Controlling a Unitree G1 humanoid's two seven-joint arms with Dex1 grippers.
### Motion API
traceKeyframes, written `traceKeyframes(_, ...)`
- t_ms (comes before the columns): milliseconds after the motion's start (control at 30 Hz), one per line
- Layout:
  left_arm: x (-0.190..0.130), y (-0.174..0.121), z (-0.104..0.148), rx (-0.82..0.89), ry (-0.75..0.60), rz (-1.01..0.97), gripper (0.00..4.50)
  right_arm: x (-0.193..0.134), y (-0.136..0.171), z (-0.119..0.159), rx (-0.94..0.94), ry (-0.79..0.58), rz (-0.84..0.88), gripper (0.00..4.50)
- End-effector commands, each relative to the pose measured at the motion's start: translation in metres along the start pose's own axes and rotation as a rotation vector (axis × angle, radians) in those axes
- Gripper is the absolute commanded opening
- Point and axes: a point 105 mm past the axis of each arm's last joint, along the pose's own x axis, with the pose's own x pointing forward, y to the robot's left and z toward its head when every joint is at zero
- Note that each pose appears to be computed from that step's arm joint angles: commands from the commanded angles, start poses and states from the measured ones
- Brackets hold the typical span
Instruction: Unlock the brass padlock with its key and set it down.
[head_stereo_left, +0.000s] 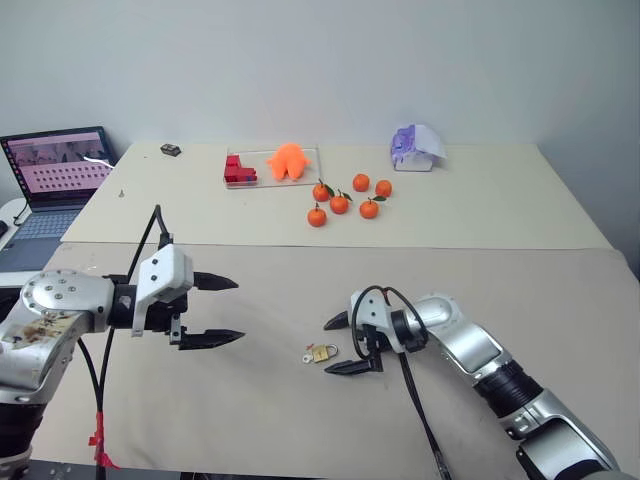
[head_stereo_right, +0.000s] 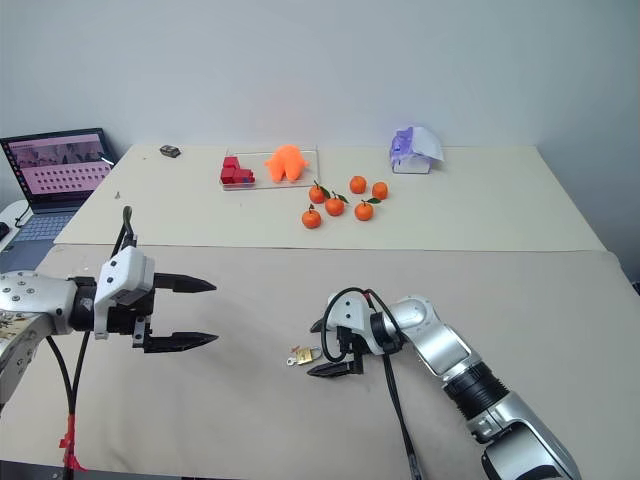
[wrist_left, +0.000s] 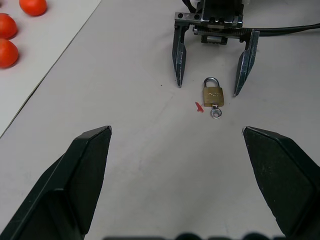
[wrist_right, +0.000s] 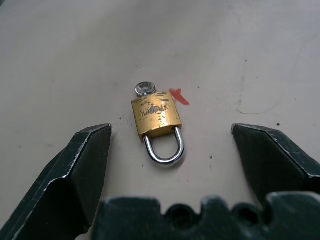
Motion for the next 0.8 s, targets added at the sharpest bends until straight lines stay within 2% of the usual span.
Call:
traceKeyframes(33,-0.007,0.002,0.012,0.029,-0.026,0.025,4.48,-0.004,-0.005,0.012,-0.048,-0.026,-0.014,4.5)
traceKeyframes(100,-0.007,0.002,0.012,0.028,-0.026,0.026,4.48,-0.004,-0.004,0.012,-0.048,-0.026,-0.012,4.5)
traceKeyframes(200,-0.006,0.002,0.011,0.028,-0.019,0.022,4.5,-0.001,-0.005,0.014,-0.055,-0.034,-0.009,3.81)
traceKeyframes(333,-0.005,0.003,0.01,0.028,-0.015,0.02,4.5,0.002,-0.005,0.019,-0.06,-0.048,-0.01,2.36)
traceKeyframes(467,-0.005,0.003,0.009,0.027,-0.012,0.015,4.5,0.004,-0.002,0.018,-0.057,-0.047,-0.001,1.11)
traceKeyframes(500,-0.005,0.003,0.009,0.026,-0.012,0.014,4.5,0.004,-0.002,0.017,-0.057,-0.044,0.0,0.91)
traceKeyframes(733,-0.004,0.004,0.009,0.016,-0.02,0.009,4.5,0.0,-0.005,0.02,-0.081,-0.039,-0.014,0.91)
traceKeyframes(800,-0.002,0.006,0.01,-0.006,-0.034,0.017,4.5,-0.008,-0.01,0.03,-0.114,-0.04,-0.032,0.91)
